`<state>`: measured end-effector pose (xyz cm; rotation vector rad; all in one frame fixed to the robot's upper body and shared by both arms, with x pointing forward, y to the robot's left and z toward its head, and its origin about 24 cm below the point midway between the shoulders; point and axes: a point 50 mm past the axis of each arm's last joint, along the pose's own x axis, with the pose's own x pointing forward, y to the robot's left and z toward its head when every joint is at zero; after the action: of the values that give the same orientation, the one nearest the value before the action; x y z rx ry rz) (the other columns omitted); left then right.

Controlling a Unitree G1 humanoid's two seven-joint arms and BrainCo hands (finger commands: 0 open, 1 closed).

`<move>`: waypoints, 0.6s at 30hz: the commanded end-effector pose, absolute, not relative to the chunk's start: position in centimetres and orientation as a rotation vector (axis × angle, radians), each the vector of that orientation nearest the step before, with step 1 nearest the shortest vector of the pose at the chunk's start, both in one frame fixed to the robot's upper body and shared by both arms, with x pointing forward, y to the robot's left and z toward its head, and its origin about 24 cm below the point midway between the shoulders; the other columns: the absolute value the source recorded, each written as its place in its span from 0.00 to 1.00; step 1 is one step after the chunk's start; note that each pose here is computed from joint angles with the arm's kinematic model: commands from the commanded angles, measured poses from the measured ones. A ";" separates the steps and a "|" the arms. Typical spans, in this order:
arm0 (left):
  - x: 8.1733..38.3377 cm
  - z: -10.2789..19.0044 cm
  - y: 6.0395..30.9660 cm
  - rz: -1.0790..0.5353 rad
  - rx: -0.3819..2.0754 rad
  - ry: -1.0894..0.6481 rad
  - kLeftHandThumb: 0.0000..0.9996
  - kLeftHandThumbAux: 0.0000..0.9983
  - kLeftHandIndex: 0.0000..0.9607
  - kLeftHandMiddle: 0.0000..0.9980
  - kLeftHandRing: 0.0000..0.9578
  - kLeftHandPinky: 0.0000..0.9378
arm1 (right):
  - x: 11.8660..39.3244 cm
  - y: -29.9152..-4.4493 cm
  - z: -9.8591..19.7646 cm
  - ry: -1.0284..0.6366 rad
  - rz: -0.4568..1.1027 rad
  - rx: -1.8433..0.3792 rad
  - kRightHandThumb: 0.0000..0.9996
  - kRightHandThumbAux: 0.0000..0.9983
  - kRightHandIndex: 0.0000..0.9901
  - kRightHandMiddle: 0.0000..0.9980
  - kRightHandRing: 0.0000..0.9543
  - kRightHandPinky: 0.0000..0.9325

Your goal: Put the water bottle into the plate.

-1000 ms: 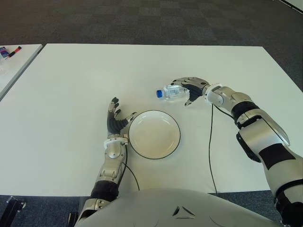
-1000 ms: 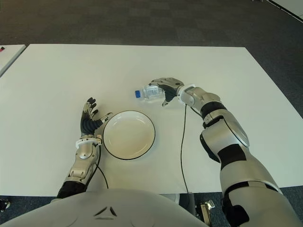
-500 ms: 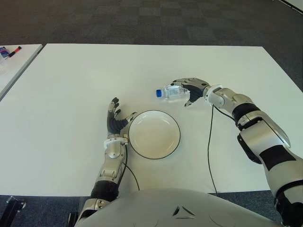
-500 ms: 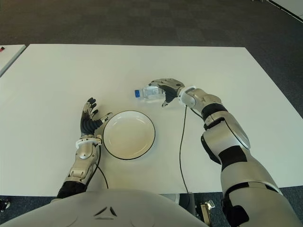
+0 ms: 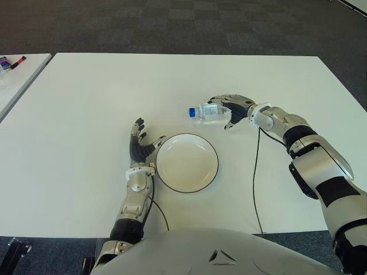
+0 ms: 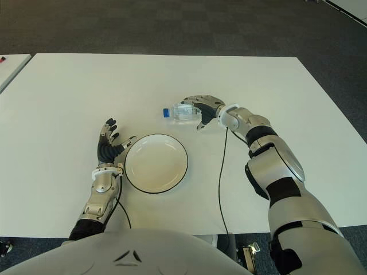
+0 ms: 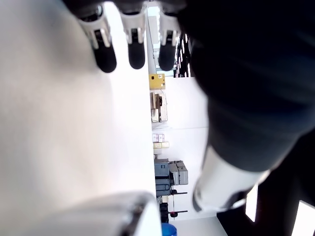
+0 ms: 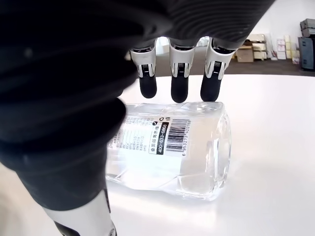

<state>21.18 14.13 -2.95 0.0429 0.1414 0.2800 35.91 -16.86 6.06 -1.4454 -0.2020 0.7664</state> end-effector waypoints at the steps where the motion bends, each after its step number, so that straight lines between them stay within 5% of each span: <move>1: 20.5 -4.0 12.7 0.282 0.003 0.221 0.00 0.92 0.11 0.12 0.12 0.16 | 35.4 -17.2 5.4 -0.178 0.793 -1.432 0.00 0.92 0.01 0.04 0.09 0.18; 18: 20.5 -4.0 12.8 0.276 0.000 0.210 0.00 0.91 0.12 0.12 0.13 0.17 | 35.6 -16.9 6.0 -0.222 0.791 -1.451 0.00 0.91 0.01 0.03 0.07 0.14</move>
<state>21.19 14.13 -2.91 0.0422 0.1365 0.2797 35.86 -16.88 6.23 -1.4398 -0.2134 0.7732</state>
